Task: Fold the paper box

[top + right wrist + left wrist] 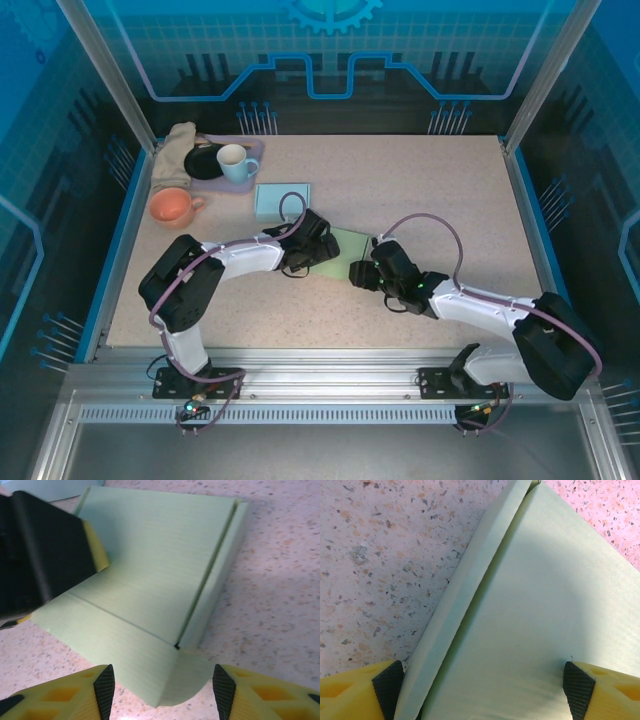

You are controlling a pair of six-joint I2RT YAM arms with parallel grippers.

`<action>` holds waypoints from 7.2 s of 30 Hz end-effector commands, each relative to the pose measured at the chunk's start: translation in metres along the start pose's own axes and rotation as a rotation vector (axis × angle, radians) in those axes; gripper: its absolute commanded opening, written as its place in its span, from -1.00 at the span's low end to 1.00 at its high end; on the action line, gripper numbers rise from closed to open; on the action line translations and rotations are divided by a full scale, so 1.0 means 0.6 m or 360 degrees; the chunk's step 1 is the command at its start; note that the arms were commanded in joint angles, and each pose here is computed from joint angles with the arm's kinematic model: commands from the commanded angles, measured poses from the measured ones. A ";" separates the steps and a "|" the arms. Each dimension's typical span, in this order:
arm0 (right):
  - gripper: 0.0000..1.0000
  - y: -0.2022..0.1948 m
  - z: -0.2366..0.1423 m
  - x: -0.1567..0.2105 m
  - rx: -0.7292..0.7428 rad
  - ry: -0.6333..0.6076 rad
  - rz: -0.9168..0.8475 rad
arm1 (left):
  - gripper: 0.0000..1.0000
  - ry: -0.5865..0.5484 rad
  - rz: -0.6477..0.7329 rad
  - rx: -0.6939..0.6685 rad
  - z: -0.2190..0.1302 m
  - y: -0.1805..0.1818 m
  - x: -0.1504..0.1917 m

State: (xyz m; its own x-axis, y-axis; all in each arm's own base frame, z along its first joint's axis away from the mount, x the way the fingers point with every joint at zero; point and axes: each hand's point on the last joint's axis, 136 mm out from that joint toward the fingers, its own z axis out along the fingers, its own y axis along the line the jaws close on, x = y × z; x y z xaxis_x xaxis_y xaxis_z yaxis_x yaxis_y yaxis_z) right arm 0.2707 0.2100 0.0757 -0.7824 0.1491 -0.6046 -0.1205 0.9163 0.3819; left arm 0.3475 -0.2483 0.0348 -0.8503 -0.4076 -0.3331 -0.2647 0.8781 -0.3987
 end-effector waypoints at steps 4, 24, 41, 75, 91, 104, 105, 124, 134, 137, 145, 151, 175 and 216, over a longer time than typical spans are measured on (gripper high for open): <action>0.20 0.004 0.021 0.001 -0.0021 0.0062 0.0009 | 0.69 0.0075 0.0034 -0.0230 0.016 0.066 0.027; 0.18 0.053 0.035 0.019 -0.0260 0.0178 0.0059 | 0.70 0.0077 0.0035 -0.0237 0.020 0.069 0.029; 0.03 0.030 0.041 0.020 -0.0128 0.0157 -0.0024 | 0.70 0.0075 0.0037 -0.0248 0.018 0.070 0.028; -0.15 -0.029 0.076 0.041 0.0114 0.0078 -0.0199 | 0.63 0.0080 0.0046 -0.0306 0.034 0.091 0.033; -0.16 -0.053 0.093 0.004 0.0186 -0.0294 -0.0347 | 0.64 0.0174 0.0083 -0.0333 0.060 0.113 0.062; -0.20 -0.089 0.101 -0.042 0.0309 -0.0289 -0.0243 | 0.62 0.0227 0.0159 -0.0269 0.061 0.096 0.077; -0.20 -0.097 0.104 -0.046 0.0313 -0.0273 -0.0207 | 0.62 0.0238 0.0171 -0.0247 0.060 0.088 0.081; -0.29 -0.129 0.137 -0.049 -0.0080 0.0144 0.0316 | 0.80 0.0206 0.0404 -0.0018 -0.028 -0.022 0.101; -0.51 -0.133 0.131 -0.041 -0.0075 0.0248 0.0400 | 0.82 0.0067 0.0481 0.0035 -0.099 -0.042 0.056; -0.63 -0.136 0.128 -0.040 -0.0074 0.0248 0.0431 | 0.83 -0.0021 0.0538 0.0059 -0.106 -0.056 0.022; -0.86 -0.124 0.132 -0.037 -0.0135 0.0293 0.0491 | 0.82 -0.0125 0.0904 0.0146 -0.058 -0.095 -0.055; -1.00 -0.134 0.144 -0.033 -0.0142 0.0325 0.0516 | 0.82 -0.0086 0.1040 0.0110 0.013 -0.101 -0.077; -1.00 -0.137 0.163 -0.029 -0.0262 0.0341 0.0577 | 0.63 0.0288 0.1038 0.0668 0.033 -0.193 0.068; -0.94 -0.019 0.051 0.118 -0.0244 0.0496 0.0390 | 0.79 0.0165 0.0662 0.0431 -0.019 -0.070 0.088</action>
State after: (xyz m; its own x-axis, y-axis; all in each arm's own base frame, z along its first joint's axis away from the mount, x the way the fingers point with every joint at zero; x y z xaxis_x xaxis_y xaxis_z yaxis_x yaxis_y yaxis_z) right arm 0.2414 0.2031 0.0115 -0.9227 0.2255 -0.3127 0.0225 0.8412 0.5402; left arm 0.3095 -0.2877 0.0399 -0.8979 0.0103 -0.4401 0.2141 0.8838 -0.4160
